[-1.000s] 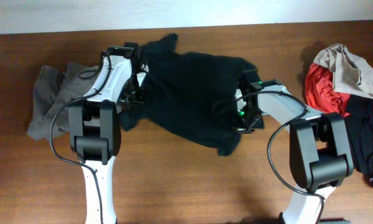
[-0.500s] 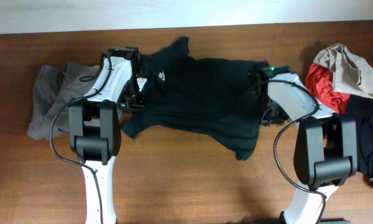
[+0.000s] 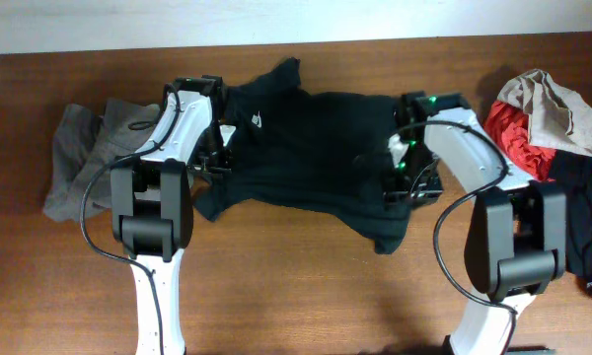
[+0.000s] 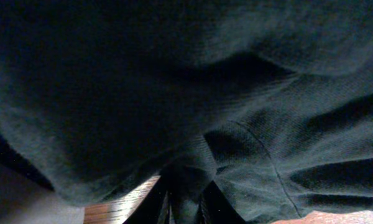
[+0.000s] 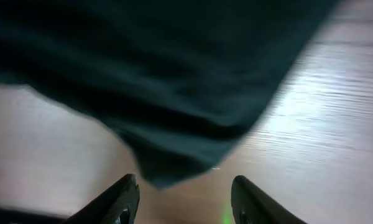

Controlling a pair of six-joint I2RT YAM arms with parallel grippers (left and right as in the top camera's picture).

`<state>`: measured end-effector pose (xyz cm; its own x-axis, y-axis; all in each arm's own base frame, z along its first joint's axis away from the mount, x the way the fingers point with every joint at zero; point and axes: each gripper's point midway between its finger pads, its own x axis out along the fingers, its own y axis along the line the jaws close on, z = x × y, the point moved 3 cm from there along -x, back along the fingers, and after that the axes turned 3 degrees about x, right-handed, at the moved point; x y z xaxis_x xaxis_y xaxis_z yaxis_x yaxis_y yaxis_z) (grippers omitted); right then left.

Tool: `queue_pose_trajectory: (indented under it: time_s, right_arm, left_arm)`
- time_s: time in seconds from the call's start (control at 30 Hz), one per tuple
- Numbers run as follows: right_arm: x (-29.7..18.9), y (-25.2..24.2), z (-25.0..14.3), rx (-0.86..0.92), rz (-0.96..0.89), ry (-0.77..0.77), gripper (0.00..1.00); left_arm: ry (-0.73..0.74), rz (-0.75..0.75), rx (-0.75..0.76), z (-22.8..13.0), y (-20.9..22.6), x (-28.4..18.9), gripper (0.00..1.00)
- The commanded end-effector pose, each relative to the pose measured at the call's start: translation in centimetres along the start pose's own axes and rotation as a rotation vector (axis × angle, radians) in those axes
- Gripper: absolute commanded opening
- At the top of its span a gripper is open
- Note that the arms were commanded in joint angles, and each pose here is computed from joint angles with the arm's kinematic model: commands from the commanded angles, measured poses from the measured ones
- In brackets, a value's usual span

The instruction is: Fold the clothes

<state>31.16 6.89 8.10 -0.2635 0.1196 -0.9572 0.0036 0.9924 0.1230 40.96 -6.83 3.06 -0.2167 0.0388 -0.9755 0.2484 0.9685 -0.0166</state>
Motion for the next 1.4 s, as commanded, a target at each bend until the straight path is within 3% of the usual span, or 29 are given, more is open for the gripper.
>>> queue_pose_trajectory:
  time_s: [0.0, 0.1, 0.23, 0.43, 0.5, 0.6, 0.7, 1.07, 1.27, 1.37]
  right_arm:
    - [1.6, 3.0, -1.7, -0.157, 0.072, 0.051, 0.55]
    - [3.2, 3.9, -2.6, -0.184, 0.027, 0.077, 0.55]
    - [4.9, 1.7, -2.7, -0.070, -0.208, 0.042, 0.56]
    - [6.8, 1.0, -4.0, -0.040, -0.279, 0.064, 0.55]
    - [7.0, -0.2, -4.1, 0.025, -0.348, 0.047, 0.48]
    - [6.7, -2.1, -4.2, 0.133, -0.468, 0.012, 0.22]
    - [5.6, -4.1, -4.3, 0.239, -0.588, -0.028, 0.16]
    - [4.0, -6.0, -4.6, 0.262, -0.732, -0.063, 0.17]
    - [3.9, -6.1, -4.6, 0.265, -0.738, -0.068, 0.17]
    - [3.9, -6.1, -4.6, 0.264, -0.738, -0.067, 0.18]
  left_arm:
    - [-0.018, -0.019, 0.019, -0.2, -0.5, -0.8, 0.16]
    - [-0.023, -0.019, 0.023, -0.1, -0.4, -0.8, 0.16]
    - [-0.022, -0.019, 0.023, -0.1, -0.5, -0.8, 0.16]
    - [-0.028, -0.019, 0.023, 0.0, -0.4, -0.8, 0.16]
    - [-0.027, -0.019, 0.023, 0.0, -0.4, -0.8, 0.16]
    - [-0.020, -0.020, 0.023, -0.2, -0.5, -0.8, 0.16]
    - [-0.015, -0.020, 0.023, -0.3, -0.5, -0.8, 0.16]
    - [0.033, -0.028, 0.022, -1.9, -0.7, -1.7, 0.16]
    - [-0.111, -0.014, 0.023, -3.5, -0.8, -8.3, 0.15]
    - [-0.235, 0.002, 0.025, -5.0, -0.8, -12.9, 0.20]
